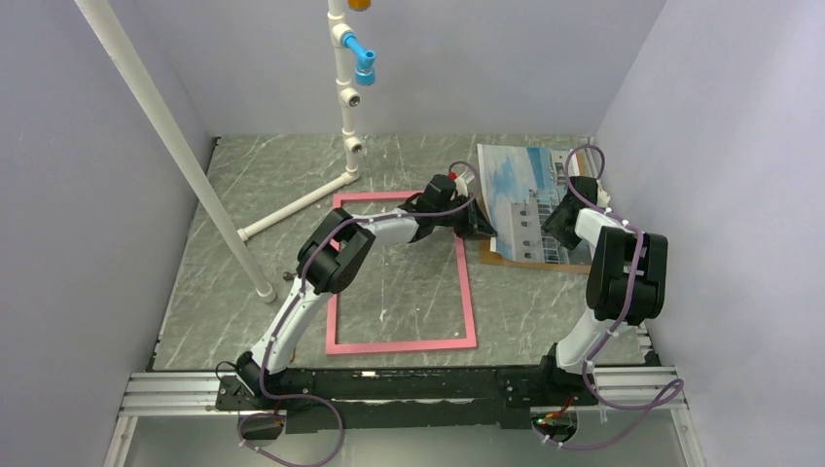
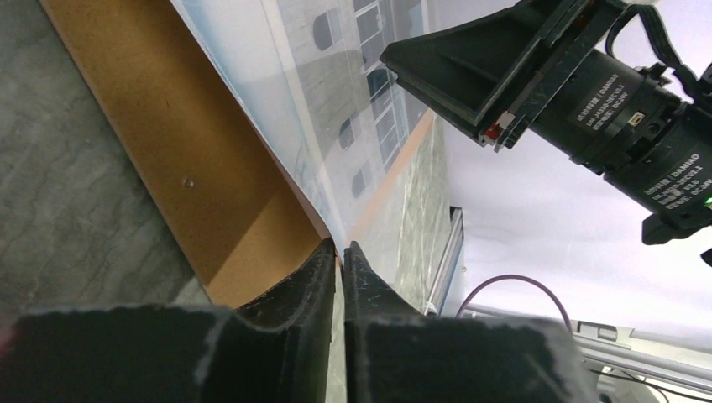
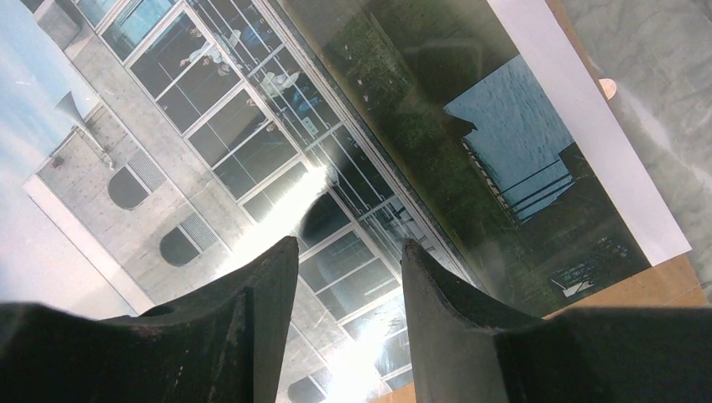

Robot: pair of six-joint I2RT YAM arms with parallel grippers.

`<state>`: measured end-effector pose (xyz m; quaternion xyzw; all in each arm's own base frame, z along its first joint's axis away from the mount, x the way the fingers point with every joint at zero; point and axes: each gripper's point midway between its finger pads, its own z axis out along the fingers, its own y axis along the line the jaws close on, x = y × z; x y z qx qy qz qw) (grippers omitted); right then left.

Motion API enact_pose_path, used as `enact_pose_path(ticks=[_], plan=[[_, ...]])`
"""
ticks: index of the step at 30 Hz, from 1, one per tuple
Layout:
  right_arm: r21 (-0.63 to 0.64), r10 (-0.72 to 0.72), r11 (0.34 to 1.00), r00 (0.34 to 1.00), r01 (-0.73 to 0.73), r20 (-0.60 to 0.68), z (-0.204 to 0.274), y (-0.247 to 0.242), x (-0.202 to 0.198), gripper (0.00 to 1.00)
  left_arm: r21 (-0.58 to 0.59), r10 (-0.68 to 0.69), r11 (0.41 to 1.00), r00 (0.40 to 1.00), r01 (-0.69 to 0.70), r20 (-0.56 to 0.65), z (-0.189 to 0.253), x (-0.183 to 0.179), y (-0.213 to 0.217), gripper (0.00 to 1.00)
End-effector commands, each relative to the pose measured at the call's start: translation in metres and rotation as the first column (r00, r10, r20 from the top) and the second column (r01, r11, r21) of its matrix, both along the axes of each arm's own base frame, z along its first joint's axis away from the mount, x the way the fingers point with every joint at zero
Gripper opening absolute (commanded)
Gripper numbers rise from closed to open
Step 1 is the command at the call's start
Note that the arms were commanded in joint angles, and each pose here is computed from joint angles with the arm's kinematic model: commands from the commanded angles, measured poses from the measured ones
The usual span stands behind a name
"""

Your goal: Take the photo out of the frame

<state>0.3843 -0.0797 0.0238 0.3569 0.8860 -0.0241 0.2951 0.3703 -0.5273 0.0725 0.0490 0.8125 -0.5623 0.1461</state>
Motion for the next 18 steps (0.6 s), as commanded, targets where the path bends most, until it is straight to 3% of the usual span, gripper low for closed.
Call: enact_pose_path(ticks=[1, 2, 13, 18], plan=[[-0.017, 0.019, 1.0, 1.0, -0.019, -0.001, 0.01, 0.004, -0.004, 0.5, -0.028, -0.051, 0.998, 0.996, 0.053, 0.067, 0.021, 0.001, -0.01, 0.04], [-0.025, 0.023, 0.999, 1.0, -0.023, -0.003, 0.012, 0.005, -0.004, 0.5, -0.022, -0.052, 0.998, 0.996, 0.054, 0.07, 0.022, 0.002, -0.011, 0.0], [-0.089, 0.09, 0.993, 0.992, -0.081, 0.093, 0.064, 0.024, 0.0, 0.51, 0.148, -0.006, 0.989, 0.979, -0.024, 0.204, 0.073, 0.017, 0.023, 0.0], [-0.085, 0.128, 0.99, 0.981, -0.116, 0.147, 0.083, 0.035, 0.004, 0.52, 0.134, 0.007, 0.99, 0.974, -0.038, 0.225, 0.098, 0.028, 0.031, 0.0]])
